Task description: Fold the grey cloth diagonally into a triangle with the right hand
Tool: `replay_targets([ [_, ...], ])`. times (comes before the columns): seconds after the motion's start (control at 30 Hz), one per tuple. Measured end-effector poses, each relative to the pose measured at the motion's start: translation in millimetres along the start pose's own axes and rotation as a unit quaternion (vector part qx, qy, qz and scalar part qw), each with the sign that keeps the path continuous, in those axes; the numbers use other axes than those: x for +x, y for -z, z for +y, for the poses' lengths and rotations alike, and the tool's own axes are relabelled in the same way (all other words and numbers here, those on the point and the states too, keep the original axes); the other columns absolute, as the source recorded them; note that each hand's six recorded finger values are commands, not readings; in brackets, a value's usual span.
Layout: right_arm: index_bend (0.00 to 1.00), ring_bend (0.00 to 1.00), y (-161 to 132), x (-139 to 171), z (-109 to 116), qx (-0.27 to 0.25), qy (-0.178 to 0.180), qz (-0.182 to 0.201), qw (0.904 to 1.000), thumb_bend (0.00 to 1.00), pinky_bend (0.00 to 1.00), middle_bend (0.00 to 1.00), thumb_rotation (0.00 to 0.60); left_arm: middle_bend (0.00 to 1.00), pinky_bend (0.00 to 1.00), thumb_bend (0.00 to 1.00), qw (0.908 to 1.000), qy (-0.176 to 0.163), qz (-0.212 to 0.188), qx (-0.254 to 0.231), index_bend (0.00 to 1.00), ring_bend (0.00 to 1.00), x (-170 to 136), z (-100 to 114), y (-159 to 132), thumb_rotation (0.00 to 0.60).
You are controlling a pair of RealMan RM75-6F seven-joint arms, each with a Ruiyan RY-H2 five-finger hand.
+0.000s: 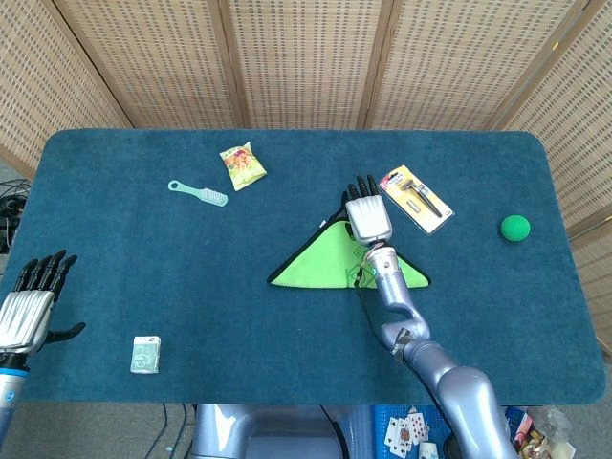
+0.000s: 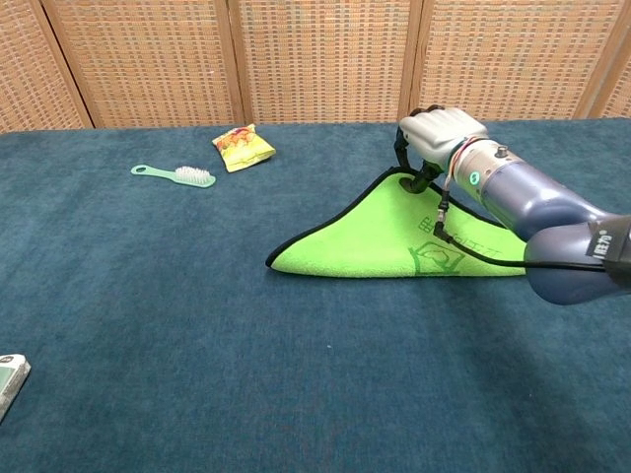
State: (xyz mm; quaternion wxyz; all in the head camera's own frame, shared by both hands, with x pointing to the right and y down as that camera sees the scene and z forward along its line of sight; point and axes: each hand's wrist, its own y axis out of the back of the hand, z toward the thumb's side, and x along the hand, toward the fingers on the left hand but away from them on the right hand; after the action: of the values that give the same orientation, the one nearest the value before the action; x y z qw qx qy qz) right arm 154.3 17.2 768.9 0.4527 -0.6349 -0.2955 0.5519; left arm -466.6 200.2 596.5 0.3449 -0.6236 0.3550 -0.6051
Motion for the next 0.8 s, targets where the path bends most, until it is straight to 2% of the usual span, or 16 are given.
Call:
replay_targets([
  [0.8, 0.64, 0.00, 1.5, -8.8, 0.6, 0.009, -0.013, -0.003, 0.9999, 0.56, 0.00, 0.21, 0.600, 0.00, 0.00, 0.17, 1.0000, 0.003, 0.002, 0.002, 0.00, 0.00, 1.1, -1.0, -0.5, 0.600],
])
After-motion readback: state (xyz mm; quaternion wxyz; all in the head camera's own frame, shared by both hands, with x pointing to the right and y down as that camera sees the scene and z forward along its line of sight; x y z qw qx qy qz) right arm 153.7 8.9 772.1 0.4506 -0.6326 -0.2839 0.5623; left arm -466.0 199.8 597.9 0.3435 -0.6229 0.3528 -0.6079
